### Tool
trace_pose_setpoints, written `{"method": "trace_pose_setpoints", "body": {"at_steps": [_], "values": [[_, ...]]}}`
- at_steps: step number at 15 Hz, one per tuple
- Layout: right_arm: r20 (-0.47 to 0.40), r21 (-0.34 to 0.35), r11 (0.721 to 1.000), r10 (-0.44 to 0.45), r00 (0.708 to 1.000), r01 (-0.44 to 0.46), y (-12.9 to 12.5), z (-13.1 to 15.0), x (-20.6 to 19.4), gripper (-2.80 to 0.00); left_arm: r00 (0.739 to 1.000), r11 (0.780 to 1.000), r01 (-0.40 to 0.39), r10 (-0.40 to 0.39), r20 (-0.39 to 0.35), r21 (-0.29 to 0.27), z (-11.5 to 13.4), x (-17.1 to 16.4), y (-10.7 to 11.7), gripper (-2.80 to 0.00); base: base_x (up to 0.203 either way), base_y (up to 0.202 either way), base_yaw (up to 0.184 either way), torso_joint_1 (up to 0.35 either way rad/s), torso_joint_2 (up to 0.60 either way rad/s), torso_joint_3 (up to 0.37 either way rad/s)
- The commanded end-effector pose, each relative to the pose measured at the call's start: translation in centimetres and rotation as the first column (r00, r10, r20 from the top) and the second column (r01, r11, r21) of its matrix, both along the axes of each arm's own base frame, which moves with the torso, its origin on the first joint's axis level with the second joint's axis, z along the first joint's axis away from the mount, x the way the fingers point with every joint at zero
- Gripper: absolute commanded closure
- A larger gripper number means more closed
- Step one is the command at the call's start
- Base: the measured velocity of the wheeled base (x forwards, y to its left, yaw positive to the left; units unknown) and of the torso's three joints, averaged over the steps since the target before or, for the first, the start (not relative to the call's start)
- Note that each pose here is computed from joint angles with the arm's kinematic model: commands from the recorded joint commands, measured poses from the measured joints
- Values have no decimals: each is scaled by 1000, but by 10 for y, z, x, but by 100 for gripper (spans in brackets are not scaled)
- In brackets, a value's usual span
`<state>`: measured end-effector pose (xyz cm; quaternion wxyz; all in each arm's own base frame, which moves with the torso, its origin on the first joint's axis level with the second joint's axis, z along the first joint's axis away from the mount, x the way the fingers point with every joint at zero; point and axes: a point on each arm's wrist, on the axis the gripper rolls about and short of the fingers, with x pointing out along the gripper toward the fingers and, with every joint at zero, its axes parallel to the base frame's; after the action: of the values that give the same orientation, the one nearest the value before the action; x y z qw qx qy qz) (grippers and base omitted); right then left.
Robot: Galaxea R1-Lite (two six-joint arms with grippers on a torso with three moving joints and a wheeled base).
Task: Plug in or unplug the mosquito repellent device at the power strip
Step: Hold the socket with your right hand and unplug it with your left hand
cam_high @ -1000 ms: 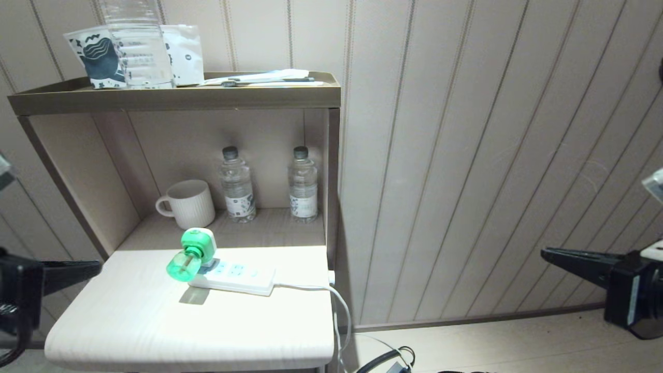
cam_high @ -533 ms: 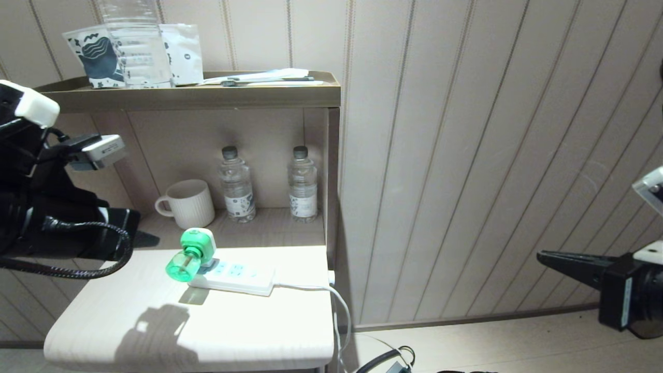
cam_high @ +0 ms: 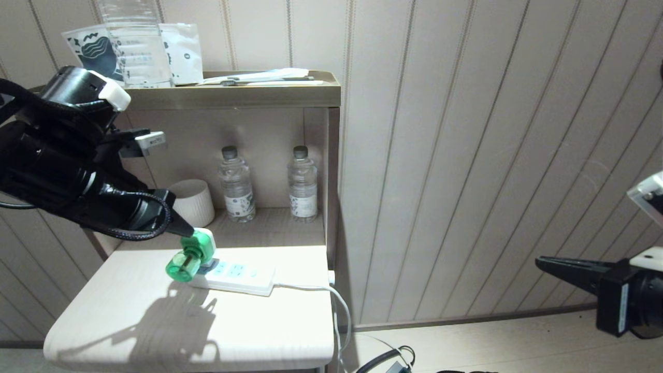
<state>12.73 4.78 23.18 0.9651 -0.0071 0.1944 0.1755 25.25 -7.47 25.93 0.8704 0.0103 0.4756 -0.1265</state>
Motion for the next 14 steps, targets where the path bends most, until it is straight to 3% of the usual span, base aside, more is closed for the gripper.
{"method": "trace_pose_setpoints", "body": {"at_steps": [1,7,10,14], "values": [[-2,0,1000,2,1000,-2,0,-1,-1,0,999,1000,8,-7,-39,13,-9,13,-6,-280,0,0,0,0,0,0],[-24,-7,1000,0,1000,0,-1,-9,-3,0,995,997,-8,17,-103,83,-39,55,-19,-280,0,0,0,0,0,0],[-30,-10,1000,-1,1000,1,-1,-11,-2,0,996,996,-10,18,-87,86,-37,64,-21,-280,0,0,0,0,0,0],[-45,-14,1000,0,999,0,0,-13,1,0,992,995,-5,18,-123,99,-51,71,-23,-280,0,0,0,0,0,0]]}}
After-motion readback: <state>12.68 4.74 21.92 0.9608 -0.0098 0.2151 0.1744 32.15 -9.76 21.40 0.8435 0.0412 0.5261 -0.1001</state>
